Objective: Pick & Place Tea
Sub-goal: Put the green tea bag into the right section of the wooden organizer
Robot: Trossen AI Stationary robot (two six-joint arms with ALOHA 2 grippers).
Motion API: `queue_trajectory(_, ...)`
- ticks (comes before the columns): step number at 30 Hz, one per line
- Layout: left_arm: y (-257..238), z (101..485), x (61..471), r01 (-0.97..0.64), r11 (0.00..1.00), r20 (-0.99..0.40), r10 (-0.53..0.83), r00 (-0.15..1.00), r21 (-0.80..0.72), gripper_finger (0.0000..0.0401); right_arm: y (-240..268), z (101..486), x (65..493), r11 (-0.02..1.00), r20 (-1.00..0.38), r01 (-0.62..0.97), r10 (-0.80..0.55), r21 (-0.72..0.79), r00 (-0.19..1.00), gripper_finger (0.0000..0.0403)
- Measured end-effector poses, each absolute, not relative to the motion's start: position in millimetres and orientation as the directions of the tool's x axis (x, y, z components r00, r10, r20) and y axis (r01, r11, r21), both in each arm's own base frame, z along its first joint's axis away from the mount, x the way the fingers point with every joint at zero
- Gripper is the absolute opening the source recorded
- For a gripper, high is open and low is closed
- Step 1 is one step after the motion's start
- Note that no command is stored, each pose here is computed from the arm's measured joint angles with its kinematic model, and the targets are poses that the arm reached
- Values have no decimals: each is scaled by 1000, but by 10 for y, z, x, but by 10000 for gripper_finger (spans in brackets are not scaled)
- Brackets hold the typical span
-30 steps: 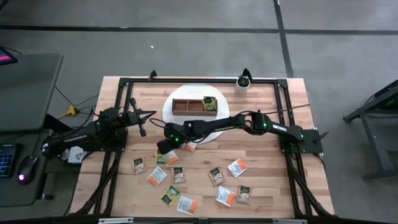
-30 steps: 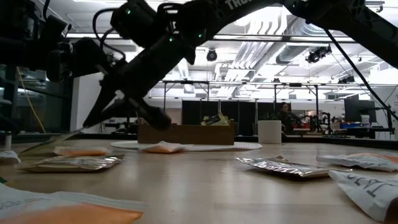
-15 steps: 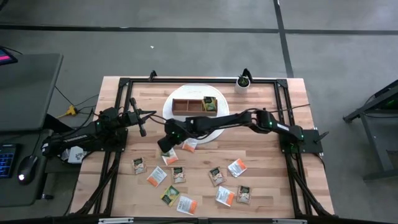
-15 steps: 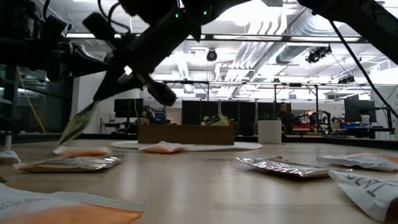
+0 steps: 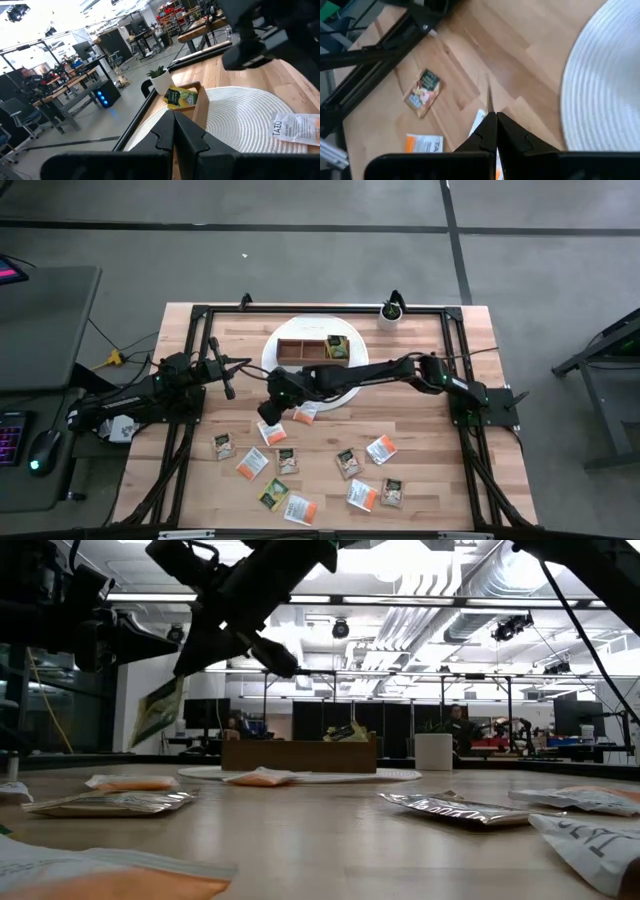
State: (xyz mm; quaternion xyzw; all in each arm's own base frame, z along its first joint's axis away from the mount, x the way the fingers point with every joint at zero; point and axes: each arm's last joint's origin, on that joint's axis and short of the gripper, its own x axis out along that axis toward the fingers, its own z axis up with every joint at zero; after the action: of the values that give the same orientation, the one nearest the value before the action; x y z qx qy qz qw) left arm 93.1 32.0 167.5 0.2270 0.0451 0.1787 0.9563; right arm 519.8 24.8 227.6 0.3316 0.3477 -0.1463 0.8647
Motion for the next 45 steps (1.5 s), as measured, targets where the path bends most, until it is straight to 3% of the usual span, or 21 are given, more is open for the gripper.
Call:
queue_trajectory(13, 320, 1674, 932, -321, 833, -6, 362, 932, 450, 1, 134, 2623, 4957, 812, -706, 555, -284, 183, 649, 0)
queue_trajectory(21, 319, 1675, 931, -321, 833, -5, 362, 932, 450, 1, -54, 2684, 4634, 782, -670, 608, -381, 133, 637, 0)
queue_trajectory(32, 319, 1675, 932, -321, 833, -5, 362, 932, 450, 1, -255, 2546, 3892, 779, -561, 604, -429, 168, 708, 0)
queue_trajectory(45, 320, 1675, 931, -321, 833, -5, 362, 932, 450, 1, -696, 2469, 3270, 867, -482, 497, -419, 40, 769, 0)
